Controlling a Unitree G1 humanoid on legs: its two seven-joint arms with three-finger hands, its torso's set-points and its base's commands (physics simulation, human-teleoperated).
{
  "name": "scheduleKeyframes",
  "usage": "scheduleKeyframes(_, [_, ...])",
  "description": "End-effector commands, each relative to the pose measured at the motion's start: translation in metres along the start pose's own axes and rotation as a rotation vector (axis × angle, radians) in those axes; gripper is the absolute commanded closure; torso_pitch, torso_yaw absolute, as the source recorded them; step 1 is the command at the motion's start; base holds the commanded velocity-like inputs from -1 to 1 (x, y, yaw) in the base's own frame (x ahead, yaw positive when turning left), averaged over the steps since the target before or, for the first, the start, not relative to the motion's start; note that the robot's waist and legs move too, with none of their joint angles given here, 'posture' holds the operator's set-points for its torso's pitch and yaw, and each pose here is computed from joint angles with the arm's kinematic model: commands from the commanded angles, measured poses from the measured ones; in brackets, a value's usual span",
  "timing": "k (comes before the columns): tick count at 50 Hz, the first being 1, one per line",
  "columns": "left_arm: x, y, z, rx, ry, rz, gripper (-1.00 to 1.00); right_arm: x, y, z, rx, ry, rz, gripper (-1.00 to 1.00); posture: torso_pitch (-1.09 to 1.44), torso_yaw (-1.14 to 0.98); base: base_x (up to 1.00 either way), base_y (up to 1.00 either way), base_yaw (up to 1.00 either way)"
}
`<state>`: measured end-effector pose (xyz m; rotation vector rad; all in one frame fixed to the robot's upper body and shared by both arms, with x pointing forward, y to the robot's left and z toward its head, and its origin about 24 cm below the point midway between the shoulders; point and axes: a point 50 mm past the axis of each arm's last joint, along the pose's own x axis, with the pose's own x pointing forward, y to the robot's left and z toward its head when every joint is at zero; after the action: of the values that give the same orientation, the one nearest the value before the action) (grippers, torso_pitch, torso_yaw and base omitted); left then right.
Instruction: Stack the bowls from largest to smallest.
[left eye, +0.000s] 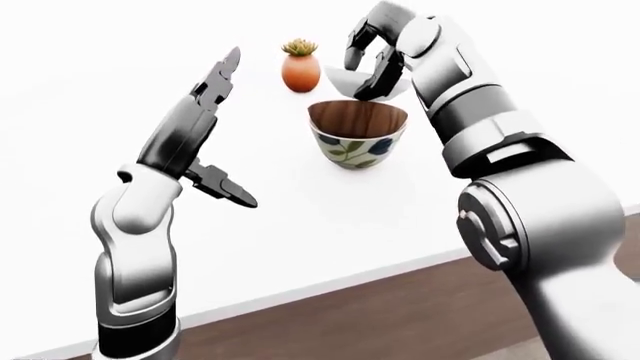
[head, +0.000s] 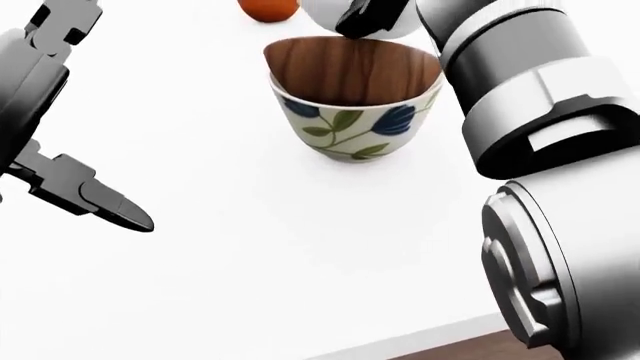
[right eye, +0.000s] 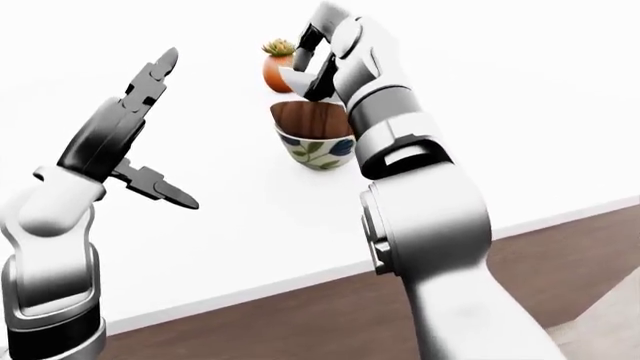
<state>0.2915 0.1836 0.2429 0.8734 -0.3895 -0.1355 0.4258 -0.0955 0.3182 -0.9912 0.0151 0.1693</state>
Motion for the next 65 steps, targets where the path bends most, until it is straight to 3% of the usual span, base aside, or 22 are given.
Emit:
scheduleKeyframes(1, [0.0, 0.011, 0.011, 0.031, -0.051, 0.054, -1.0, -0.009, -0.024, 0.021, -0.017, -0.08, -0.1, 1.0, -0.27, 0.0, 0.0, 0.0, 0.0])
scheduleKeyframes(20, [-0.001, 0.013, 0.01, 0.031, -0.05, 0.06, -1.0, -0.002, -0.006, 0.01, -0.025, -0.054, -0.059, 0.99, -0.27, 0.0, 0.0, 0.0, 0.0])
scheduleKeyframes(25, [-0.002, 0.014, 0.01, 0.031, -0.05, 0.06, -1.0, -0.002, -0.005, 0.008, -0.026, -0.05, -0.06, 0.82, -0.27, 0.0, 0.0, 0.0, 0.0])
scheduleKeyframes(28, [-0.002, 0.014, 0.011, 0.032, -0.051, 0.06, -1.0, -0.002, -0.004, 0.007, -0.024, -0.05, -0.063, 0.54, -0.27, 0.0, 0.0, 0.0, 0.0])
scheduleKeyframes(33, [-0.001, 0.013, 0.01, 0.032, -0.051, 0.061, -1.0, -0.001, -0.003, 0.006, -0.027, -0.051, -0.065, 0.25, -0.27, 0.0, 0.0, 0.0, 0.0])
scheduleKeyframes(44, [-0.001, 0.015, 0.012, 0.033, -0.054, 0.064, -1.0, -0.001, -0.002, 0.004, -0.03, -0.049, -0.059, 0.34, -0.27, 0.0, 0.0, 0.0, 0.0])
scheduleKeyframes(48, [-0.002, 0.016, 0.013, 0.032, -0.054, 0.066, -1.0, -0.004, -0.01, 0.006, -0.045, -0.05, -0.051, 0.22, -0.27, 0.0, 0.0, 0.0, 0.0])
scheduleKeyframes(52, [-0.001, 0.016, 0.013, 0.032, -0.054, 0.067, -1.0, -0.008, -0.021, 0.008, -0.044, -0.06, -0.059, 0.23, -0.27, 0.0, 0.0, 0.0, 0.0])
scheduleKeyframes(57, [-0.001, 0.018, 0.016, 0.031, -0.056, 0.072, -1.0, -0.021, -0.05, 0.013, -0.043, -0.096, -0.095, 0.25, -0.27, 0.0, 0.0, 0.0, 0.0])
scheduleKeyframes(62, [-0.003, 0.026, 0.016, 0.025, -0.051, 0.087, -1.0, -0.044, -0.085, -0.001, -0.024, -0.117, -0.145, 0.28, -0.27, 0.0, 0.0, 0.0, 0.0])
scheduleKeyframes(65, [-0.005, 0.036, 0.014, 0.019, -0.038, 0.11, -1.0, -0.069, -0.104, -0.017, -0.005, -0.128, -0.181, 0.31, -0.27, 0.0, 0.0, 0.0, 0.0])
